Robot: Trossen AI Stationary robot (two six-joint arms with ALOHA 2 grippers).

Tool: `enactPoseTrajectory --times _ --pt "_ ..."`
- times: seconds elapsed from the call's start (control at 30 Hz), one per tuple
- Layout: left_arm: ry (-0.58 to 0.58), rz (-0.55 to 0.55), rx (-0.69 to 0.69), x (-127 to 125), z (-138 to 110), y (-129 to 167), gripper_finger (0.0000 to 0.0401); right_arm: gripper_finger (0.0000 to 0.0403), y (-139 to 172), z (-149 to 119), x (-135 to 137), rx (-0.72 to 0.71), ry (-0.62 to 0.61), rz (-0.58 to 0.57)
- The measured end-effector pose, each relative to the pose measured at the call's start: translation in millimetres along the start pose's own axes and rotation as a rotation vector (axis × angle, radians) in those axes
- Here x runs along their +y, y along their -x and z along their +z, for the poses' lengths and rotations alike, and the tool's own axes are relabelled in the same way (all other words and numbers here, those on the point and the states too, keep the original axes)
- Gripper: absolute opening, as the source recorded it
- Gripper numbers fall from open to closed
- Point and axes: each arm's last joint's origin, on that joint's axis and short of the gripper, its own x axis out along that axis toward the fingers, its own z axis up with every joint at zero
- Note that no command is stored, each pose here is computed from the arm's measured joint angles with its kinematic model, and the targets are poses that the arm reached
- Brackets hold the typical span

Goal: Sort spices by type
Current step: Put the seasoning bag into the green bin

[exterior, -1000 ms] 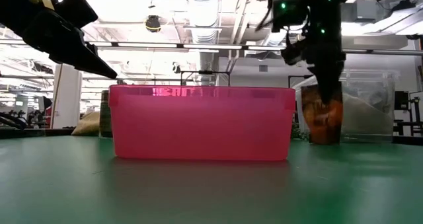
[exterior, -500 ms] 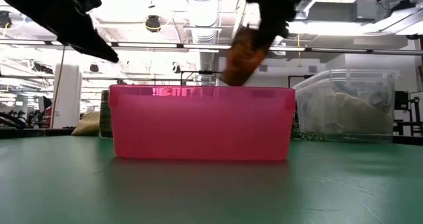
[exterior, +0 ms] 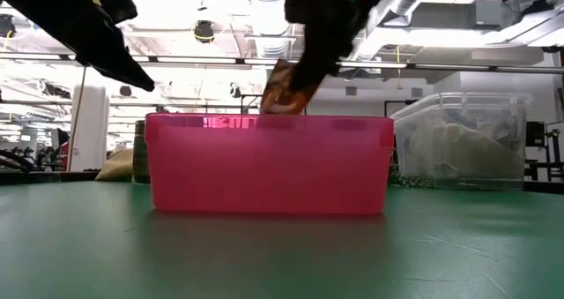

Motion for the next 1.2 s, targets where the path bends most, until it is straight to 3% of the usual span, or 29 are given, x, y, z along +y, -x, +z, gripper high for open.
enactPoseTrajectory --times 0.47,0.97,1.2 --pt "0.028 -0.035 0.066 1 -5 -1 0.0226 0.0027 -43 24 -3 0.215 0.101 0.001" --pt "0.031 -0.055 0.092 1 -8 -1 0.0226 0.0031 -41 24 -7 0.344 0.156 0.01" --pt "0.045 -0.053 0.096 1 -8 -1 0.0226 0.0092 -41 23 -8 0.348 0.153 0.009"
